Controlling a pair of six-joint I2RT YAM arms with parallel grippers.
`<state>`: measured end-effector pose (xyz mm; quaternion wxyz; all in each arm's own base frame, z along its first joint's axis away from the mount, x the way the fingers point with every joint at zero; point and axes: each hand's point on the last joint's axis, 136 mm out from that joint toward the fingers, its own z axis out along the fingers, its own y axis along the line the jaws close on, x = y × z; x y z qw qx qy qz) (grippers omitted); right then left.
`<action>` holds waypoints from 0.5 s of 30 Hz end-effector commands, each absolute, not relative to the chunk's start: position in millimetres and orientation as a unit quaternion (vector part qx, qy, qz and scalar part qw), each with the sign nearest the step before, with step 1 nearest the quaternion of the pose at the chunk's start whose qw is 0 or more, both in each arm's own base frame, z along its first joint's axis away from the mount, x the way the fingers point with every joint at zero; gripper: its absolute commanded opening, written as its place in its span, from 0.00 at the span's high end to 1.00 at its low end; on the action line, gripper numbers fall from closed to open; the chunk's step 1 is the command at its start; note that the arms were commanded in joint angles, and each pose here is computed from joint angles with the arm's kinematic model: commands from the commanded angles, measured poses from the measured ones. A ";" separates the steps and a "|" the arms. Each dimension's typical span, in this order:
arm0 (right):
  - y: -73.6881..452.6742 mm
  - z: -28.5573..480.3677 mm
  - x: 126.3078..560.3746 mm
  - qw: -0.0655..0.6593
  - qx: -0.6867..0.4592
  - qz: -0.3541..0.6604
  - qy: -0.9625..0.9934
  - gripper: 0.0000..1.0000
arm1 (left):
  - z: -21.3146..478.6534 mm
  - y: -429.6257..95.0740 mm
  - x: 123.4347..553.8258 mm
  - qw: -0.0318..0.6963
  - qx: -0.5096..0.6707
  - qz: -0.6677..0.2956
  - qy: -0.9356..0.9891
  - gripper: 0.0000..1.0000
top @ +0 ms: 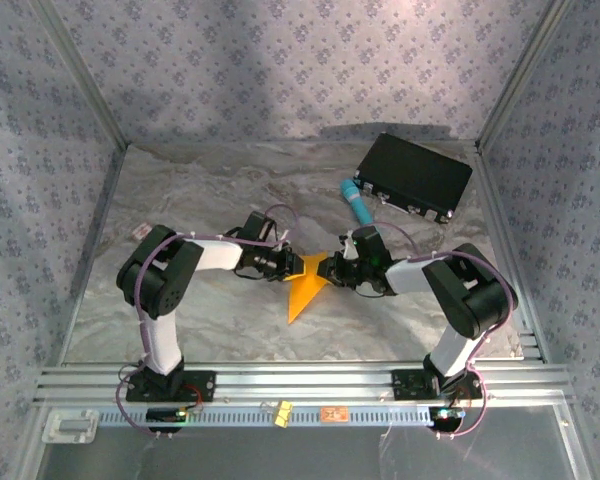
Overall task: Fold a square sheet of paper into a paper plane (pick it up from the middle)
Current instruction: Fold the wing for the fifth time at the center of the table.
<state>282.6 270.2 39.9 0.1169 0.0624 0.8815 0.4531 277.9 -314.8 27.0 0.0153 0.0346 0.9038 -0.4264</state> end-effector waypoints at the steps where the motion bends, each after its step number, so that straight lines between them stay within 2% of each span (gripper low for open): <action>1: 268.6 43.9 285.2 0.119 0.065 0.454 0.881 0.91 | 40.8 -312.2 270.9 0.014 0.043 -0.431 0.901 0.78; 8: 253.8 44.0 288.6 0.145 0.136 0.430 0.881 0.95 | 64.9 -303.6 275.5 0.059 0.051 -0.414 0.907 0.69; 15: 251.2 50.7 286.2 0.183 0.180 0.418 0.871 0.94 | 79.2 -307.5 269.7 0.062 0.054 -0.428 0.900 0.74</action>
